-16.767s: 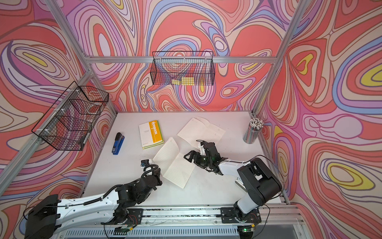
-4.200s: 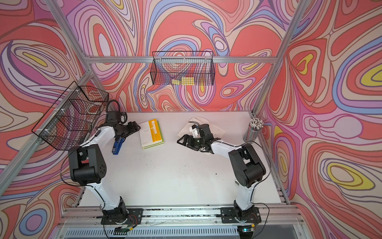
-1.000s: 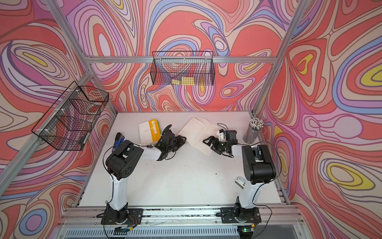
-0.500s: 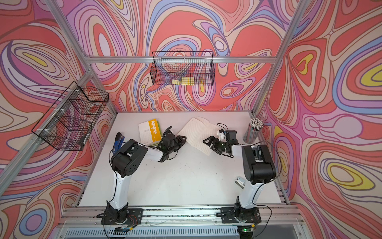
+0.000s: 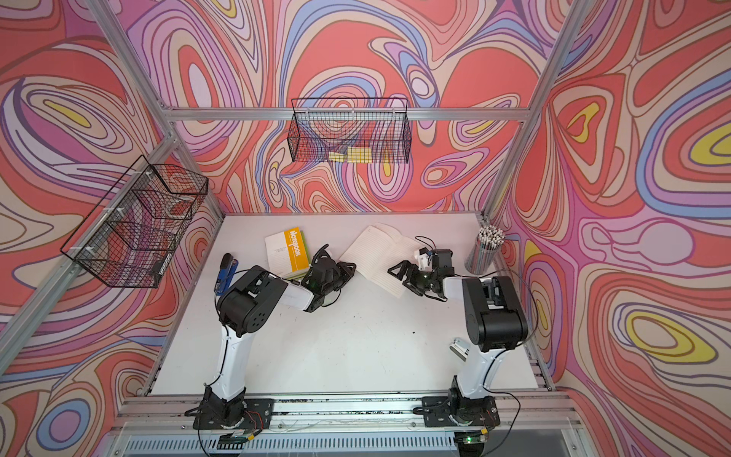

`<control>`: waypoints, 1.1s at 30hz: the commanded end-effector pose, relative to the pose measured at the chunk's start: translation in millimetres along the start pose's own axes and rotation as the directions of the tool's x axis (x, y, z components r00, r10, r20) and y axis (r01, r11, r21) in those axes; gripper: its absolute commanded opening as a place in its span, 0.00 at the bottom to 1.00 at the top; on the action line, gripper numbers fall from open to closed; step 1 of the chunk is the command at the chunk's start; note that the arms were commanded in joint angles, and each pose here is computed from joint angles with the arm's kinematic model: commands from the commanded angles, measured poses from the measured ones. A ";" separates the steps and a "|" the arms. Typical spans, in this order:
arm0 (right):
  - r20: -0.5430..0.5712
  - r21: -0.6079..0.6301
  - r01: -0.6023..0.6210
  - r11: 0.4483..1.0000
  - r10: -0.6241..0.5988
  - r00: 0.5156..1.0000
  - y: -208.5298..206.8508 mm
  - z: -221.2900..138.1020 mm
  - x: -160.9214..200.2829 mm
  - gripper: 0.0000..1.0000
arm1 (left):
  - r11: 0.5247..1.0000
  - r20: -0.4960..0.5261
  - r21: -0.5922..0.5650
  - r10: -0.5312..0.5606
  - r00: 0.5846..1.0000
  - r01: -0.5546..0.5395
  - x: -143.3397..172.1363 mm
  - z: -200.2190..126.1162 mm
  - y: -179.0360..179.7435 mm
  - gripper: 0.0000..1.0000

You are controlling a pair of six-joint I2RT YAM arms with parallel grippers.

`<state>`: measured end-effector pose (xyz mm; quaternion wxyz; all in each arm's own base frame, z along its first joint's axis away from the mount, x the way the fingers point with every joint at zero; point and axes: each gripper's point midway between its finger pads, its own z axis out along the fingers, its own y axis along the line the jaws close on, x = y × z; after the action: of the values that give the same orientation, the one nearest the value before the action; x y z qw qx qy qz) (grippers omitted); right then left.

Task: Close the notebook
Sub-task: Close the notebook at the center of the board.

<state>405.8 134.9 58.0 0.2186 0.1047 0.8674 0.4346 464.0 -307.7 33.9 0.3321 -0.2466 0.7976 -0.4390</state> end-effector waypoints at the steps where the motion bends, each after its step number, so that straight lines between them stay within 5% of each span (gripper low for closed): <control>1: -0.007 -0.002 -0.006 1.000 0.006 1.000 -3.2 3.2 -0.9 0.98 | 0.999 -0.003 0.054 0.000 1.000 0.000 3.0 6.7 -10.7 0.18; 8: -0.008 -0.003 -0.005 1.000 0.005 1.000 -4.1 3.4 -0.1 0.99 | 0.997 -0.009 0.080 0.001 1.000 0.000 3.5 6.5 -16.6 0.01; 18: 0.005 -0.014 0.009 1.000 -0.009 1.000 7.1 -4.3 -2.4 0.98 | 0.989 -0.012 0.143 0.046 0.999 -0.044 0.1 -10.1 -42.5 0.00; 33: 0.070 -0.020 0.032 0.999 -0.030 0.997 41.1 -47.2 12.2 0.98 | 0.964 0.071 0.248 0.086 0.994 -0.101 -15.7 -88.9 -80.9 0.00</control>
<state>382.6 132.9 112.8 0.2628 0.0916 0.8533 0.4410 423.4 -292.9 118.2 0.3753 -0.1924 0.7589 -0.4961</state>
